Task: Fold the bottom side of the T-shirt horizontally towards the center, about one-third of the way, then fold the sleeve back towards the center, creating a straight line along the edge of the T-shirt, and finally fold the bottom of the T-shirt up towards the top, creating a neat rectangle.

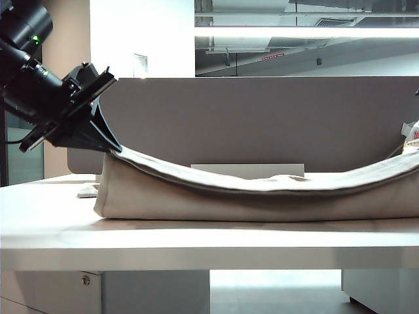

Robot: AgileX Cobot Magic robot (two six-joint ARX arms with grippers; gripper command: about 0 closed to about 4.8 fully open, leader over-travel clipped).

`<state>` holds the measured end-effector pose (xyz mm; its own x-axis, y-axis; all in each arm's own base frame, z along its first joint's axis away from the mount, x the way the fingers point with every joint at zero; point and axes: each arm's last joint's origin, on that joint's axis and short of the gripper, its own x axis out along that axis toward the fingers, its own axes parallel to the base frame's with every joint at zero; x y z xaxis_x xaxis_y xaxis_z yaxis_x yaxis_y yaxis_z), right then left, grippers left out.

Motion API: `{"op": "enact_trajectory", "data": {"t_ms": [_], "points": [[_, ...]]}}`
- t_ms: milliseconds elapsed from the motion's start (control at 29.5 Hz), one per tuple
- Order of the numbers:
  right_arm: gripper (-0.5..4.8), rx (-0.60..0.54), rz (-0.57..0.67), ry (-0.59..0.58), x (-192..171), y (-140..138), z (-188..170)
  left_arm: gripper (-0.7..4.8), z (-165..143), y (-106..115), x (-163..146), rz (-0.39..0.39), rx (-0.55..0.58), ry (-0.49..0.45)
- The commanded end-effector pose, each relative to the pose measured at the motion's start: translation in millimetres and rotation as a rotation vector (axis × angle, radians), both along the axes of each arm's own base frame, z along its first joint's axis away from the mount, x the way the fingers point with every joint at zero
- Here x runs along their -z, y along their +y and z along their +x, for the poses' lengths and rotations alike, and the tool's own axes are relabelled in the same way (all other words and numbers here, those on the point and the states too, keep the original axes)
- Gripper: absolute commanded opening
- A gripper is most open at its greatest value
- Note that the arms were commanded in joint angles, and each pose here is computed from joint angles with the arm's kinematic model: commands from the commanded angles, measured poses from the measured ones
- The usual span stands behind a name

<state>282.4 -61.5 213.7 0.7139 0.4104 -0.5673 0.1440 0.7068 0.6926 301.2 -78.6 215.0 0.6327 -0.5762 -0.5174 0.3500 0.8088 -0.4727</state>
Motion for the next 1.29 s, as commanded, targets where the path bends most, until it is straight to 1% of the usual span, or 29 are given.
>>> {"op": "enact_trajectory", "data": {"t_ms": [34, 136, 306, 441, 611, 713, 747, 781, 815, 849, 917, 950, 1018, 1052, 1086, 1120, 1188, 1256, 1290], "points": [[-0.02, 0.003, -0.015, -0.05, -9.3, -2.7, 7.5, -0.06, 7.0, 4.1, -12.1, 0.009, -0.022, -0.056], [-0.02, -0.003, -0.017, -0.069, -16.5, -5.2, 21.7, -0.06, 13.1, 7.4, -16.6, 0.021, -0.052, -0.076], [-0.02, -0.018, -0.015, -0.074, -20.0, -3.9, 42.4, -0.06, 22.8, 7.4, -3.9, 0.027, -0.058, -0.056], [-0.02, -0.026, -0.006, -0.059, -15.3, -3.4, 58.9, -0.06, 34.6, 5.2, 4.6, 0.026, -0.059, -0.059], [-0.02, -0.043, -0.003, -0.042, -3.0, -0.3, 77.7, -0.06, 60.6, 0.4, 1.8, 0.028, -0.061, -0.062], [0.03, -0.036, -0.018, -0.084, -1.3, -2.1, 83.4, -0.05, 70.5, -1.4, 3.3, 0.038, -0.055, -0.067], [0.62, -0.015, -0.039, -0.098, -2.4, -3.2, 84.6, 0.1, 72.2, -1.3, 5.2, 0.046, -0.061, -0.073], [1.16, -0.001, -0.053, -0.107, -3.2, -4.0, 85.4, 0.4, 72.7, -0.9, 5.9, 0.056, -0.076, -0.074], [1.57, 0.01, -0.064, -0.114, -3.6, -4.4, 86.0, 0.73, 73.3, -0.4, 6.8, 0.068, -0.092, -0.076], [1.96, 0.015, -0.07, -0.122, -4.4, -4.9, 86.5, 1.26, 73.7, 0.1, 7.1, 0.083, -0.108, -0.08], [2.64, 0.04, -0.096, -0.146, -6.1, -6.2, 88.2, 2.15, 74.2, 0.6, 7.2, 0.12, -0.105, -0.104], [2.84, 0.049, -0.105, -0.155, -6.8, -6.6, 88.9, 2.18, 74.3, 0.6, 7.0, 0.128, -0.103, -0.112], [2.89, 0.047, -0.117, -0.184, -9.0, -7.0, 90.2, 2.2, 74.5, 0.7, 6.8, 0.14, -0.1, -0.12], [2.89, 0.047, -0.117, -0.186, -9.2, -7.0, 90.4, 2.31, 74.4, 0.7, 6.9, 0.14, -0.099, -0.119], [2.89, 0.045, -0.113, -0.173, -8.1, -6.8, 89.6, 2.62, 74.2, 0.8, 7.3, 0.14, -0.099, -0.114], [2.89, 0.037, -0.109, -0.133, -4.7, -6.2, 87.3, 3.22, 72.7, 1.0, 8.9, 0.136, -0.103, -0.083], [2.89, 0.026, -0.124, -0.078, 0.1, -5.7, 83.8, 3.74, 69.5, 1.3, 12.6, 0.13, -0.099, -0.022], [2.89, 0.035, -0.168, -0.008, 6.0, -6.0, 79.3, 3.98, 65.9, 1.5, 16.9, 0.135, -0.082, 0.035], [2.89, 0.036, -0.201, 0.032, 9.2, -6.2, 76.6, 4.06, 62.8, 2.0, 20.5, 0.148, -0.077, 0.083]]}}
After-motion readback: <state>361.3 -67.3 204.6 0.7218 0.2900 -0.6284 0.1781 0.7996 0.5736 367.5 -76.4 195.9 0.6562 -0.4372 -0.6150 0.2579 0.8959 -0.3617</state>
